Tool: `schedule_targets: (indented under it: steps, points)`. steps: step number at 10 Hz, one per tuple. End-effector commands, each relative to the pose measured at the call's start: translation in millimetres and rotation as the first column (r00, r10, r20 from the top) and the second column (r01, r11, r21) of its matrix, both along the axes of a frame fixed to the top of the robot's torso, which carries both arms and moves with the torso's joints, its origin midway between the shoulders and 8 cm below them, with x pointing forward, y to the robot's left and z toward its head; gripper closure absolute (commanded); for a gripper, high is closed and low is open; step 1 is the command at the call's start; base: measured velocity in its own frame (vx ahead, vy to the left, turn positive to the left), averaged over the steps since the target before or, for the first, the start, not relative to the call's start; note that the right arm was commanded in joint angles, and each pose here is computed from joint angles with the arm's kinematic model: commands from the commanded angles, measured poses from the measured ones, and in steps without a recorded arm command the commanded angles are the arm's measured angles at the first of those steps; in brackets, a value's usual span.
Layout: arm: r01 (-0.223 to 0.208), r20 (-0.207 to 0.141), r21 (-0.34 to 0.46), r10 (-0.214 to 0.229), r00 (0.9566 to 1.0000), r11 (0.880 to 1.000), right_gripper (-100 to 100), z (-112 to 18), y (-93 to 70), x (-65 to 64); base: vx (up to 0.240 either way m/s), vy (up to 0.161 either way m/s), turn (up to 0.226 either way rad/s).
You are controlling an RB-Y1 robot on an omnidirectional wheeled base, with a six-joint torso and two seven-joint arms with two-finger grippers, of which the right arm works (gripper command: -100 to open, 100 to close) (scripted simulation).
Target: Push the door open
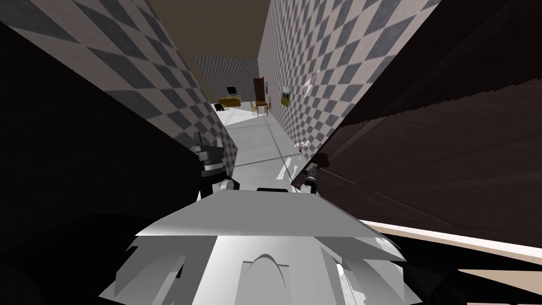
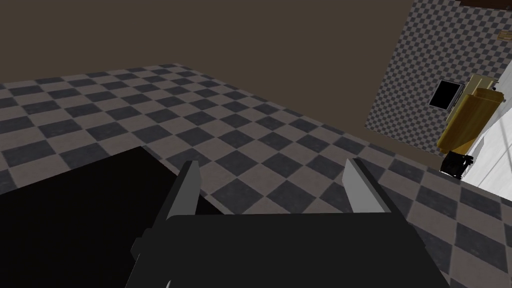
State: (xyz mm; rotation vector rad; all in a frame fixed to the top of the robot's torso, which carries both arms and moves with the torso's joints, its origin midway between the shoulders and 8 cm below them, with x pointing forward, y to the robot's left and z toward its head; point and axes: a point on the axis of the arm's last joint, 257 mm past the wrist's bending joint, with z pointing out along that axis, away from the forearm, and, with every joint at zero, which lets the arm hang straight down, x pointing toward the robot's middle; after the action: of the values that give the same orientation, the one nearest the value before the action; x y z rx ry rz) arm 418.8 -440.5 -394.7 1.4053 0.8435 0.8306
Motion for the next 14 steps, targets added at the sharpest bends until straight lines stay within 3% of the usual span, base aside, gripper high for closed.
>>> schedule_targets:
  steps: [1, 3, 4, 9, 11, 12, 14]
  points:
    - [0.033, 0.008, -0.002, -0.033, 0.9994, 0.999, 100, 3.7, -14.5, -4.6, 0.206, 0.026, -0.061]
    - [0.031, 0.000, 0.004, -0.031, 0.9995, 1.000, 100, 0.9, -12.5, -5.1, 0.138, 0.008, -0.044]
    - [0.058, 0.005, 0.001, -0.058, 0.9983, 0.998, 100, 3.1, -24.2, -10.2, 0.128, -0.006, -0.029]
    - [0.133, 0.007, -0.001, -0.133, 0.9910, 0.991, 100, 3.9, -52.2, -27.6, 0.200, -0.027, -0.042]
    - [0.133, 0.007, -0.001, -0.133, 0.9910, 0.991, 100, 3.9, -52.2, -27.6, 0.115, -0.018, -0.020]
    - [0.167, 0.007, -0.001, -0.167, 0.9859, 0.986, 100, 3.9, -63.7, -36.0, 0.146, -0.003, -0.040]
    - [0.197, 0.008, 0.000, -0.197, 0.9803, 0.980, 100, 3.8, -73.6, -43.8, 0.208, 0.000, -0.061]
